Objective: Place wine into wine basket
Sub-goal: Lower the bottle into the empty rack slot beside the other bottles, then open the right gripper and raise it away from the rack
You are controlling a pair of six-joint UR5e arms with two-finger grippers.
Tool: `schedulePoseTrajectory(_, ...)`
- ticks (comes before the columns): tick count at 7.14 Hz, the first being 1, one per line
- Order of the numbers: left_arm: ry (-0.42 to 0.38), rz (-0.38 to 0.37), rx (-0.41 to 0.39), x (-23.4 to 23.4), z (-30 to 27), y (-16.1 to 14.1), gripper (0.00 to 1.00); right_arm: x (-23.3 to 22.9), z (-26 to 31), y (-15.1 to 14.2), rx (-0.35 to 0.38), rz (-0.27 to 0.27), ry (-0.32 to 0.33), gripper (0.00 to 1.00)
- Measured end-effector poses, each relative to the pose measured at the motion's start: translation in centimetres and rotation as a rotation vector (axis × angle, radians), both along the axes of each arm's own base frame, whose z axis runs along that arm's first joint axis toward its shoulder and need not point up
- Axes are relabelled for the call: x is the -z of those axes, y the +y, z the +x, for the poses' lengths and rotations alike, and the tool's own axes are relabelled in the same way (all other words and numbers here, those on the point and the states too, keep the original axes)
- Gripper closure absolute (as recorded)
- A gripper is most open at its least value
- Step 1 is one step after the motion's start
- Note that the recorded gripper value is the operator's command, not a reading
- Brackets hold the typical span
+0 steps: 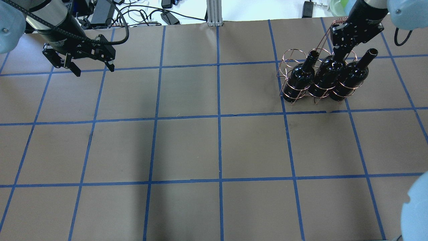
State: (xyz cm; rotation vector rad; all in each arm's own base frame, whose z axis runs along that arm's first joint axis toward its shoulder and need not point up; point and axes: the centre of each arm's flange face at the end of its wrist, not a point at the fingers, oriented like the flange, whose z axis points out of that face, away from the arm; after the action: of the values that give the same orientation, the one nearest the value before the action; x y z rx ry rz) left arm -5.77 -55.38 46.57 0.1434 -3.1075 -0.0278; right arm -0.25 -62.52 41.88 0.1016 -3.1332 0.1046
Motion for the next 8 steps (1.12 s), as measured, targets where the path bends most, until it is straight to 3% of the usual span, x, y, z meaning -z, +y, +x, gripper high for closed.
schedulePoseTrajectory(2,-0.003,-0.007,0.005,-0.4,-0.3,0.3,0.00,-3.8,0.4,1.8,-0.001,-0.055,0.022,0.00)
schedulePoseTrajectory(4,-0.010,-0.009,0.004,-0.6,-0.2,0.4,0.00,-9.1,1.4,5.9,-0.002,-0.084,0.032,0.00)
schedulePoseTrajectory(6,-0.010,-0.009,0.004,-0.6,-0.1,0.4,0.00,-12.2,3.1,10.8,0.028,-0.009,0.034,0.00)
schedulePoseTrajectory(8,-0.010,-0.011,0.003,-0.8,-0.1,0.4,0.00,-13.4,7.9,13.5,0.060,0.021,0.033,0.00)
